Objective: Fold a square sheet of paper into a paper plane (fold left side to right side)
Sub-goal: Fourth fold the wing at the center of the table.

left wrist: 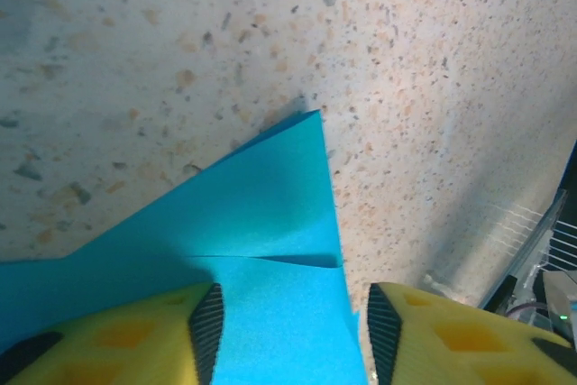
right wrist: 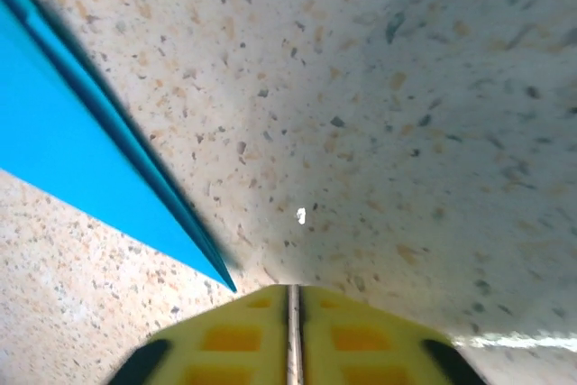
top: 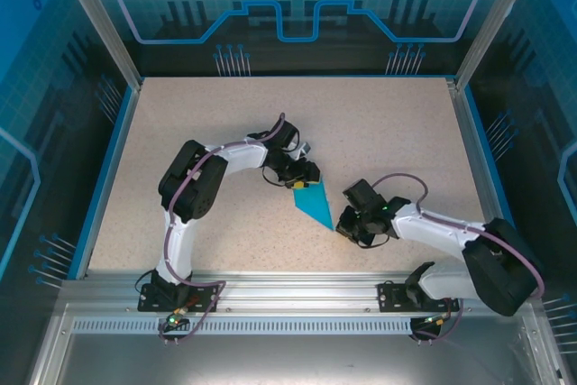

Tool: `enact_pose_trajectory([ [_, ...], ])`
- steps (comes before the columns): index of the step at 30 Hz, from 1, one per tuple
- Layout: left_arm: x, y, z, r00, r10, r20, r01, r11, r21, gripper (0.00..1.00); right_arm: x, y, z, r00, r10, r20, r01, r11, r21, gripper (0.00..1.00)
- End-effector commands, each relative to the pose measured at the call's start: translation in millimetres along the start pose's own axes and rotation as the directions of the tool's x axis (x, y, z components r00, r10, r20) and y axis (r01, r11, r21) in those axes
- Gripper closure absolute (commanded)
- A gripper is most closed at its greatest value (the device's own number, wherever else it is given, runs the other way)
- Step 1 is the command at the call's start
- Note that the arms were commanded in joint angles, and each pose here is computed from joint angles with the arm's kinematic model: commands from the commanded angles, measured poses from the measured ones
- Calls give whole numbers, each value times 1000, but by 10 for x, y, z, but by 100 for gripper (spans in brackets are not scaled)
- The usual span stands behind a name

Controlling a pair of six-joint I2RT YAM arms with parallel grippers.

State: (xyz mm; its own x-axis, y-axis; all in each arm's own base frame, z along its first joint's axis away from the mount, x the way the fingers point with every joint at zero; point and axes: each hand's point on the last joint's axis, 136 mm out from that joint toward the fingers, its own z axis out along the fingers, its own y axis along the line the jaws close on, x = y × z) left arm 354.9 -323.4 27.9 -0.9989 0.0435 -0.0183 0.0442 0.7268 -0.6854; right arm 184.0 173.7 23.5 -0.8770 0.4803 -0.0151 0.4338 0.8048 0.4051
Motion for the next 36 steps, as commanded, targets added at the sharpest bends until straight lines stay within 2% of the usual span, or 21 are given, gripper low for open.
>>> enact_pose_trajectory([
  [1,-65,163,-31,1000,-12,23,14,996,-90,44,-133,64,-254,985,-147,91,147,989,17,72],
  [4,-154,-90,-269,998,31,60,-27,998,-62,36,-257,193,-452,943,-296,153,301,954,-4,54],
  [8,-198,-310,-622,989,67,135,-63,997,-35,29,-347,282,-697,856,-468,220,480,877,-2,31],
  [10,-172,-347,-809,979,76,187,-71,997,-30,26,-367,280,-802,811,-526,255,541,841,10,18],
  [13,-59,-245,-968,969,50,241,-41,998,-41,23,-378,238,-906,789,-539,296,562,827,7,1],
  [16,73,-120,-952,967,6,254,1,1000,-26,24,-301,282,-949,778,-533,331,583,809,-68,1],
  [20,165,-83,-737,976,-42,214,30,998,55,29,-207,316,-972,784,-514,347,587,796,-149,1],
  [27,82,-33,-422,985,-55,164,45,997,64,36,-124,298,-1056,800,-476,364,569,795,-210,1],
  [36,-20,-85,-114,993,-50,102,38,992,116,56,-105,196,-1105,821,-424,382,528,819,-226,1],
])
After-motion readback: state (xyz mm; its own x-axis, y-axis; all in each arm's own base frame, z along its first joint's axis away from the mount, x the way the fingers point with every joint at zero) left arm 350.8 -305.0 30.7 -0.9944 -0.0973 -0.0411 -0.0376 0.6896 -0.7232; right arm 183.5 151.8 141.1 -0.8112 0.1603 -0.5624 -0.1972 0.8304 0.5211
